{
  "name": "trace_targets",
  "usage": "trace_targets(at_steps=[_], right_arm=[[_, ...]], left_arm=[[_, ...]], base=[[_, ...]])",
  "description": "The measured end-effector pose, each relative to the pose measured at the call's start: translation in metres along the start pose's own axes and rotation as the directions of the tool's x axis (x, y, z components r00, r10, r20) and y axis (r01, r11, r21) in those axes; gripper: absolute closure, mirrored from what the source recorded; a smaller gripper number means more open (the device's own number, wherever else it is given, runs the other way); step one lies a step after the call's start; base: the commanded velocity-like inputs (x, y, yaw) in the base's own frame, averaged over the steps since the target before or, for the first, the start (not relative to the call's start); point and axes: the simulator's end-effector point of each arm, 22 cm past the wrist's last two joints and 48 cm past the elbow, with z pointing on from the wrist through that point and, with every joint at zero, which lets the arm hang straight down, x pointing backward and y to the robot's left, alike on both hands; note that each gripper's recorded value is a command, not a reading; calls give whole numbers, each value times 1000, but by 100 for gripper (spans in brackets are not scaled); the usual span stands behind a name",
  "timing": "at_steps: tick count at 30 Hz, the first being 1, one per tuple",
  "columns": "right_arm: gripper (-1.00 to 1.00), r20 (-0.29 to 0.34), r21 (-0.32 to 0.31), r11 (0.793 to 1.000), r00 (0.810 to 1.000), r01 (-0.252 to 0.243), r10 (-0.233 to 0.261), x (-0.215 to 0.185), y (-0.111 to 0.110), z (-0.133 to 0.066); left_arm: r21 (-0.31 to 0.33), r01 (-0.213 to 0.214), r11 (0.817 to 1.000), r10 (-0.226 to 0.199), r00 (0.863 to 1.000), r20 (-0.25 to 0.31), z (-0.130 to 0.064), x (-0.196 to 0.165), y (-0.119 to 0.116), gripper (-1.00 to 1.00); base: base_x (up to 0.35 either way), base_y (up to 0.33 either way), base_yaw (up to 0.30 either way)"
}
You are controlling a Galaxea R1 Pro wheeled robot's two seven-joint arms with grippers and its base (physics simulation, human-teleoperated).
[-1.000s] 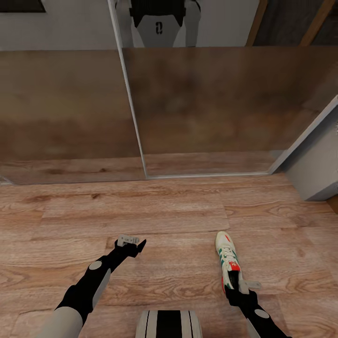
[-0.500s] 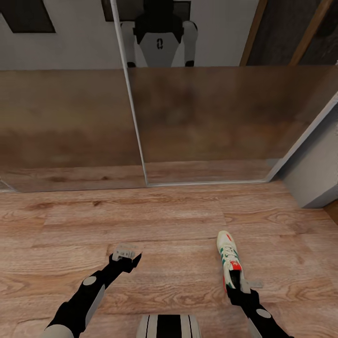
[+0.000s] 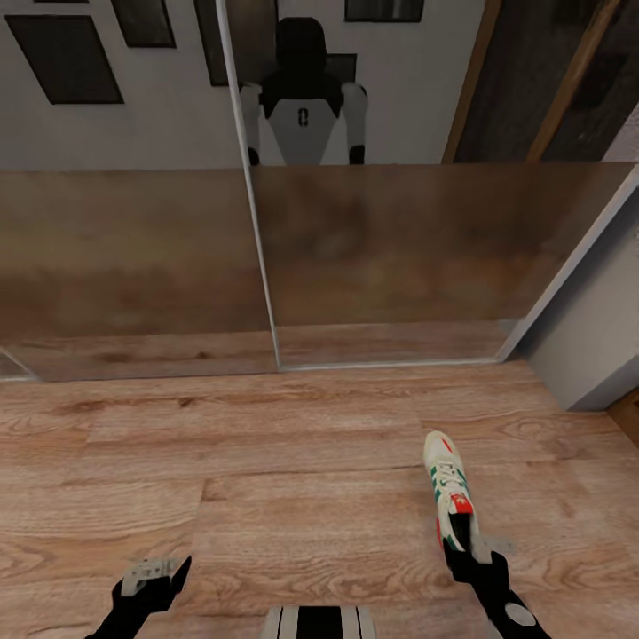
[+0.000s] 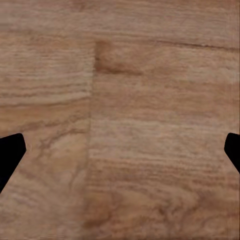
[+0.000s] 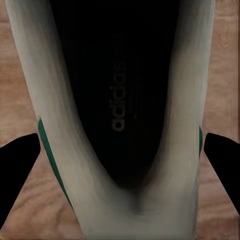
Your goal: Pick up the two gym shoes and the two sandals from the corridor floor and place them onto the hallstand (shoe rack) in the corridor, making sure they are on the rack and not on the floor. Arrange them so the two gym shoes are next to each other and the two sandals are next to each other.
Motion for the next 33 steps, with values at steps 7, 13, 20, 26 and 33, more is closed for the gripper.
trace_targets(at_steps=[7, 13, 20, 26, 33], right_arm=[[100, 26, 13, 1000, 1000, 0, 0, 20, -8, -17], [100, 40, 20, 1000, 999, -2, 2, 29, -12, -29], [100, 91, 22, 1000, 996, -7, 5, 23, -12, -40], [100, 153, 23, 1000, 988, -12, 8, 9, -13, -48], [100, 174, 22, 1000, 985, -14, 10, -8, -13, -56]], left_arm=[[-84, 58, 995, -57, 998, 13, -31, 21, 32, -100], [-90, 58, 994, -52, 997, 58, -41, 27, 30, -100], [-91, 65, 994, -56, 994, 91, -44, 18, 26, -100], [-185, 64, 981, -42, 992, 120, -49, 6, 46, -100], [-167, 22, 986, -2, 993, 118, -53, -7, 35, -100]], base=[[0, 0, 0], [0, 0, 0], [0, 0, 0], [0, 0, 0], [0, 0, 0]])
